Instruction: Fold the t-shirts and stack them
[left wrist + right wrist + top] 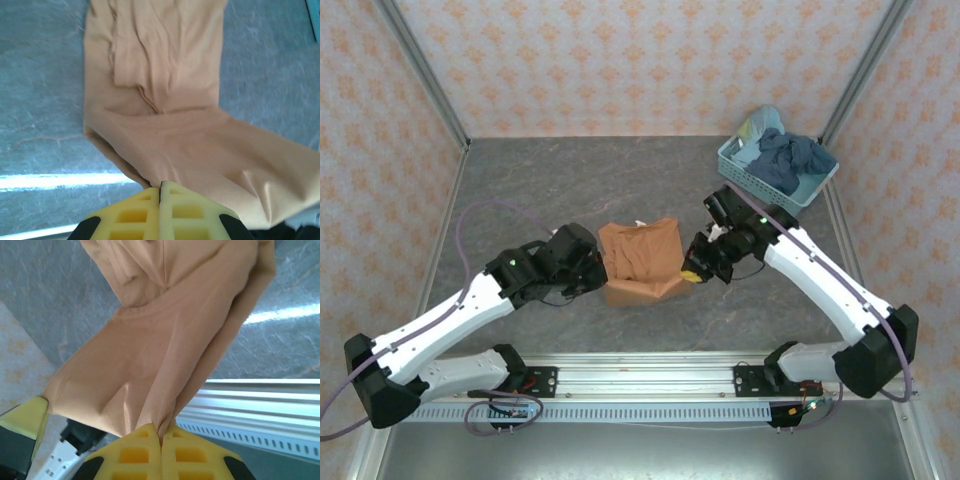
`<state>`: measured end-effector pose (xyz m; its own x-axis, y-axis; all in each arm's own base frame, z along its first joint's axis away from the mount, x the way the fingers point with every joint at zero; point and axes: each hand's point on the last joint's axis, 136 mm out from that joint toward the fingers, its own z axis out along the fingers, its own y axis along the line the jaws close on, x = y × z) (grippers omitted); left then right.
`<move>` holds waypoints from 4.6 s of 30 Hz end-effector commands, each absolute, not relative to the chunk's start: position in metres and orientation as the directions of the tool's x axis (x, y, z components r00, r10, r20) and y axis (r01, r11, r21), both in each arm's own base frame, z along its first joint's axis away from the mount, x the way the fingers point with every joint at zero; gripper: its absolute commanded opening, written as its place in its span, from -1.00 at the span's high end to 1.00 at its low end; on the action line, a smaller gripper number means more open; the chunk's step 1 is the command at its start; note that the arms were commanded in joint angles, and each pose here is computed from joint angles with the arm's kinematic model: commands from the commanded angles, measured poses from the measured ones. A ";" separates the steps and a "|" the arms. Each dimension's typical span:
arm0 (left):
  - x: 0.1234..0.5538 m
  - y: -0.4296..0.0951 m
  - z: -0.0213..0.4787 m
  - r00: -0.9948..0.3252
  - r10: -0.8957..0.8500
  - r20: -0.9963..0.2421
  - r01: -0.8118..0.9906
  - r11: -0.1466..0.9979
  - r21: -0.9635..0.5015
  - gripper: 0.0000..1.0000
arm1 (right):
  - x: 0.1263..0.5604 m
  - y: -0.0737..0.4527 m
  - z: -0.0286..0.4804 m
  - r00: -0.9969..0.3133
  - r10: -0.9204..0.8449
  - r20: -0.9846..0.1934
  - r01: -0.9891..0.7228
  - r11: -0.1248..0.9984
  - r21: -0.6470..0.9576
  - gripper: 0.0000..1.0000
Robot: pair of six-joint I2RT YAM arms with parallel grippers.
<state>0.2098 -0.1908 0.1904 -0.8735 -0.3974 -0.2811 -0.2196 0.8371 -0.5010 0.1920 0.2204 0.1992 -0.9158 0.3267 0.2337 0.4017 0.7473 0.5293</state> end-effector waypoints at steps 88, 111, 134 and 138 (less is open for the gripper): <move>0.479 0.049 0.032 -0.439 -0.898 0.000 -0.780 0.381 -0.497 1.00 | 0.305 0.195 0.223 -0.845 0.533 0.029 0.356 0.523 0.775 -0.08; 0.533 0.139 0.118 -0.467 -0.835 -0.293 -0.710 0.551 -0.439 -0.82 | 0.349 0.192 0.308 -0.726 0.654 -0.213 0.077 0.385 0.920 -0.24; 0.310 0.084 0.267 -0.086 -0.629 -0.772 -0.715 0.579 -0.392 -1.00 | 0.323 0.039 0.281 -0.548 0.584 -0.599 0.405 0.811 0.421 -0.98; 0.305 0.063 0.244 -0.120 -0.494 -0.861 -0.561 0.749 -0.352 -1.00 | 0.323 0.008 0.265 -0.474 0.480 -0.738 0.425 0.859 0.286 -0.98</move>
